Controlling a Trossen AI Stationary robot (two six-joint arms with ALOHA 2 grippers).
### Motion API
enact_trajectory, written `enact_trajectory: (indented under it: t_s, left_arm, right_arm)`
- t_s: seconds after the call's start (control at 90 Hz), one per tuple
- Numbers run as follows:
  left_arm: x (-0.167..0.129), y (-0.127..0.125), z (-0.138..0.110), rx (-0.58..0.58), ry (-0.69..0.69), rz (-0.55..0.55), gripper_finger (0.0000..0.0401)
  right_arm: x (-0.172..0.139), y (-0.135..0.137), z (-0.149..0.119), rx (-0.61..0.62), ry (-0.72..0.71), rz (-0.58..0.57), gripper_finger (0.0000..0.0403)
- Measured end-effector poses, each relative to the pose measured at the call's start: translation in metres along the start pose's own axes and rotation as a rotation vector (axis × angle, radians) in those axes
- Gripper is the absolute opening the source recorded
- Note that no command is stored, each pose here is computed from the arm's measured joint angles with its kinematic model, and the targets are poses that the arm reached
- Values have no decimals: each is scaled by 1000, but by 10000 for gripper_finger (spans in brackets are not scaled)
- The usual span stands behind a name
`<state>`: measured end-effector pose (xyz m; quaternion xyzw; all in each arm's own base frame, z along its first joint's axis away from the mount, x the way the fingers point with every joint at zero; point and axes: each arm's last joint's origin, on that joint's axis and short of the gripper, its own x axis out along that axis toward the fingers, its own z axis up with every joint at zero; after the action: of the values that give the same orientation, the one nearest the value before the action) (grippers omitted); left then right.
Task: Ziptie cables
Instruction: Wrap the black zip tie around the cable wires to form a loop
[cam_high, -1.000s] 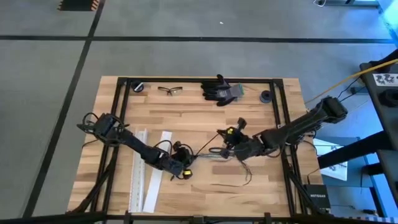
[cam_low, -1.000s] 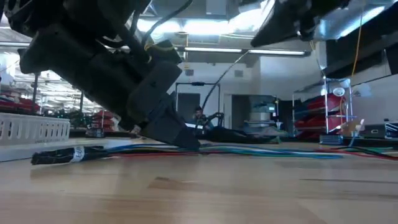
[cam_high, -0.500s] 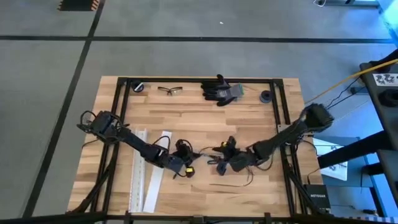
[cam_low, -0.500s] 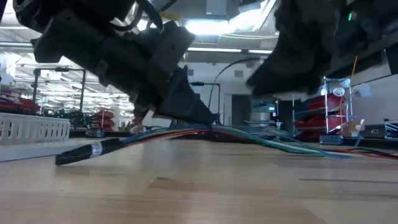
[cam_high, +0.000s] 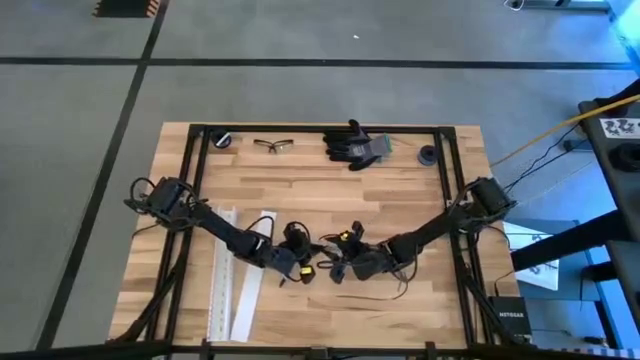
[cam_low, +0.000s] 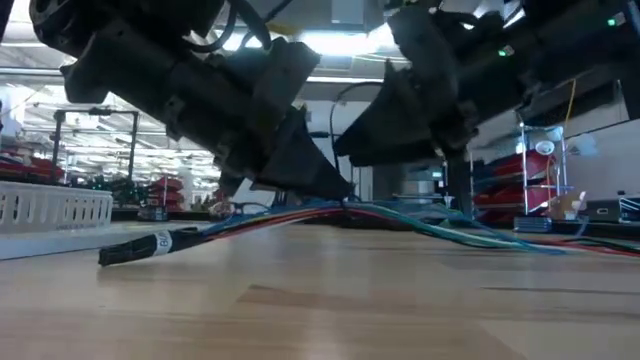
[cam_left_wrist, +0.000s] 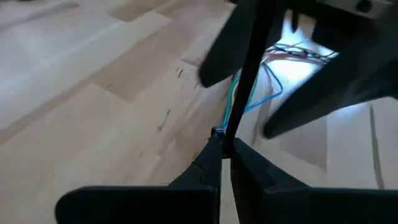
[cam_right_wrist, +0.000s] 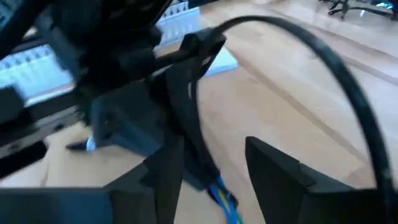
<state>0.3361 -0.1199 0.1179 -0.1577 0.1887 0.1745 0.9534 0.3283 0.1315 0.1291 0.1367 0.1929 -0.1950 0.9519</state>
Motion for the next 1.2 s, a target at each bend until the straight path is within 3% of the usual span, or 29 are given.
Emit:
enact_trajectory:
  t_s: [0.167, 0.3, 0.433, 0.544, 0.644, 0.8, 0.9, 1.022, 1.2]
  left_arm:
    - [-1, 0, -2, 26, 13, 6, 0]
    - [-1, 0, -3, 31, 18, 4, 0]
    - [-1, 0, -3, 33, 20, 7, 0]
    - [-1, 0, -3, 29, 21, 8, 0]
    - [-1, 0, -3, 29, 21, 8, 0]
    - [-1, 1, -3, 28, 20, 10, 0]
    - [0, 1, -2, 30, 20, 11, 0]
    - [0, 1, -2, 36, 20, 12, 0]
    - [0, 1, -2, 35, 19, 12, 0]
  right_arm:
    - [-3, -8, -4, -32, 132, 3, 113]
    - [-36, -12, 22, -65, 275, 85, 108]
    - [-77, -29, 41, -42, 402, 30, 110]
    - [-104, -34, 43, -33, 412, -27, 110]
    - [-114, -29, 23, -14, 320, -55, 110]
    - [-96, -16, -12, 86, 90, -12, 114]
    - [-69, -8, -19, 88, 6, 38, 132]
    - [-34, -8, -19, 54, -16, 64, 166]
    - [0, -16, -13, 77, 63, 88, 197]
